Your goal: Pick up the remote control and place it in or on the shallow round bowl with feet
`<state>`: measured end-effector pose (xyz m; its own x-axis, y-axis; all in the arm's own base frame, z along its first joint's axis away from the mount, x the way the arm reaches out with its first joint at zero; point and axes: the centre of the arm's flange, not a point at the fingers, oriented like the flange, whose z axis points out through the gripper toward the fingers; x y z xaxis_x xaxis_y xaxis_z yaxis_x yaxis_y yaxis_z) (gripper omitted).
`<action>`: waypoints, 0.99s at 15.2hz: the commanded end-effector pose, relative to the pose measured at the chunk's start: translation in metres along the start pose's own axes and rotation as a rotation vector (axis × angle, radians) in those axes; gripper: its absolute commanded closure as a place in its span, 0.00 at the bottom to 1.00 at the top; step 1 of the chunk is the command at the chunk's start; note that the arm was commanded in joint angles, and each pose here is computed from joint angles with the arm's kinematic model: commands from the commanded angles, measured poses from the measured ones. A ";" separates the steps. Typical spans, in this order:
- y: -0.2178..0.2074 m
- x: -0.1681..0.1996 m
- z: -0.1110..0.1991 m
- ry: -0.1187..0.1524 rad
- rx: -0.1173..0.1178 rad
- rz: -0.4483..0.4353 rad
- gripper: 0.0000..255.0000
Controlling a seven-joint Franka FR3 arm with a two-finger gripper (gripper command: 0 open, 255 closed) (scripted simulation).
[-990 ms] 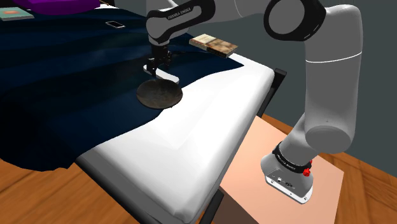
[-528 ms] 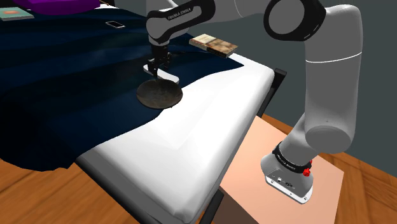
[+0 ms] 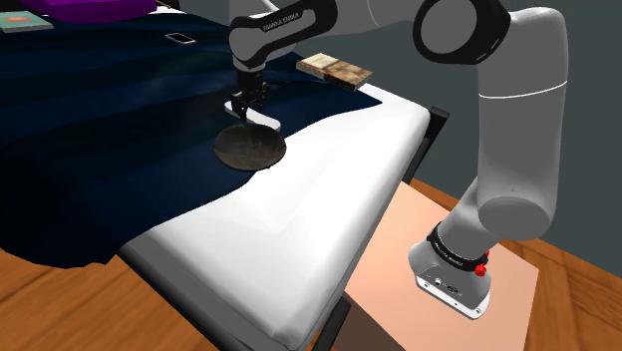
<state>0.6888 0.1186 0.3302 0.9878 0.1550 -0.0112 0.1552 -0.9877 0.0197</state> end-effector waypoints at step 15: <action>0.002 -0.001 -0.079 0.001 0.000 0.000 1.00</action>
<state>0.6889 0.1181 0.4042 0.9879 0.1550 -0.0106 0.1552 -0.9877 0.0197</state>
